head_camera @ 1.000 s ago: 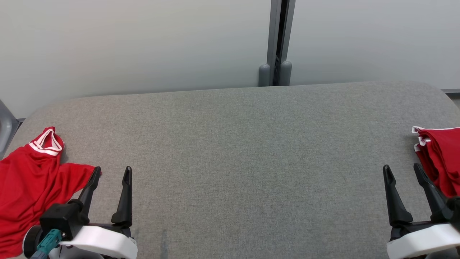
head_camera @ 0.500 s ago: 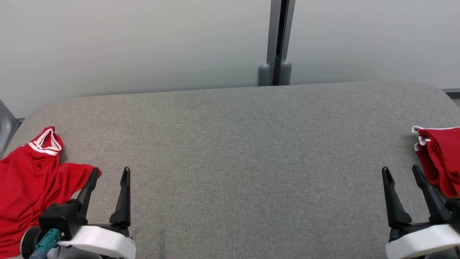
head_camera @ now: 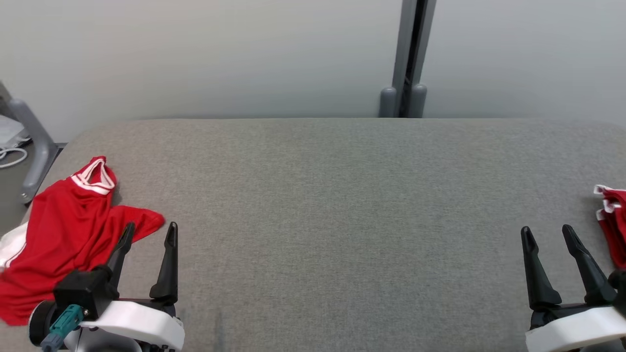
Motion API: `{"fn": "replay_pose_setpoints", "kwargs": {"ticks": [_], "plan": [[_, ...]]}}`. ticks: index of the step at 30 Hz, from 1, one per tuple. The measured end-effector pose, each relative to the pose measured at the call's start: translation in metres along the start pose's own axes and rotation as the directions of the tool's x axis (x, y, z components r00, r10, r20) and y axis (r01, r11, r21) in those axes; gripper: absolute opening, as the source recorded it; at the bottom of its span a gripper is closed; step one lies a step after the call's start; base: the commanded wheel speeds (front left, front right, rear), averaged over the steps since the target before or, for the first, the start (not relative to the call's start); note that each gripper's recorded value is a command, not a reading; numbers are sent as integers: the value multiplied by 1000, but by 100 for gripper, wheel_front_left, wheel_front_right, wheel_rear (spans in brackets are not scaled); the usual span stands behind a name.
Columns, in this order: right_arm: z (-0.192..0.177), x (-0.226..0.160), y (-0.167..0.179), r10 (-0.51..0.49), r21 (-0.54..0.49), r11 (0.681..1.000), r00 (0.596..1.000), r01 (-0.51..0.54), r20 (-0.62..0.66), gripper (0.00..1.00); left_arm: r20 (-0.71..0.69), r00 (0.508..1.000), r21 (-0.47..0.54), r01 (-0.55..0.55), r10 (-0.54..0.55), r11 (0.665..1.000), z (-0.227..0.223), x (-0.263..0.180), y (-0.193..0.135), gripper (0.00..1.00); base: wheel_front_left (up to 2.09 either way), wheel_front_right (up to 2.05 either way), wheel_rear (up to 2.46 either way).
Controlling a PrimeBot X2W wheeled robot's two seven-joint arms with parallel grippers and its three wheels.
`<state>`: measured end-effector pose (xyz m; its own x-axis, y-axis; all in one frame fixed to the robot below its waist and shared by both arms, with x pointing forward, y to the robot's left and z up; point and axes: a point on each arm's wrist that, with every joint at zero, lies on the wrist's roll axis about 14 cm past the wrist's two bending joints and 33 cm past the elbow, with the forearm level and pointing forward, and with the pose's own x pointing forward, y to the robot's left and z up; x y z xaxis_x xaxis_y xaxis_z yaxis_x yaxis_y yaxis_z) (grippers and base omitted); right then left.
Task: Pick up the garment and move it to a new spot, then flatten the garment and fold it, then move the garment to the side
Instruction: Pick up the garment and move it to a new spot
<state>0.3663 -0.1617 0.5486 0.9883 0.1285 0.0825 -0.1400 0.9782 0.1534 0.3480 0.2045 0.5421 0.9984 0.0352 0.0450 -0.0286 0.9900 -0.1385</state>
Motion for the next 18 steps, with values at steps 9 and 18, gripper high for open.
{"fn": "replay_pose_setpoints", "kwargs": {"ticks": [9, 18], "plan": [[-10, 29, 55, 168, 37, 985, 986, -167, -20, 100, 47, 988, -2, -149, 149, 989, 12, -26, 50, 100, 0, 0, 0], [-18, 49, 106, 312, 58, 949, 949, -310, -34, 100, 92, 951, -12, -294, 294, 956, 22, -57, 96, 100, 0, 0, 0]]}}
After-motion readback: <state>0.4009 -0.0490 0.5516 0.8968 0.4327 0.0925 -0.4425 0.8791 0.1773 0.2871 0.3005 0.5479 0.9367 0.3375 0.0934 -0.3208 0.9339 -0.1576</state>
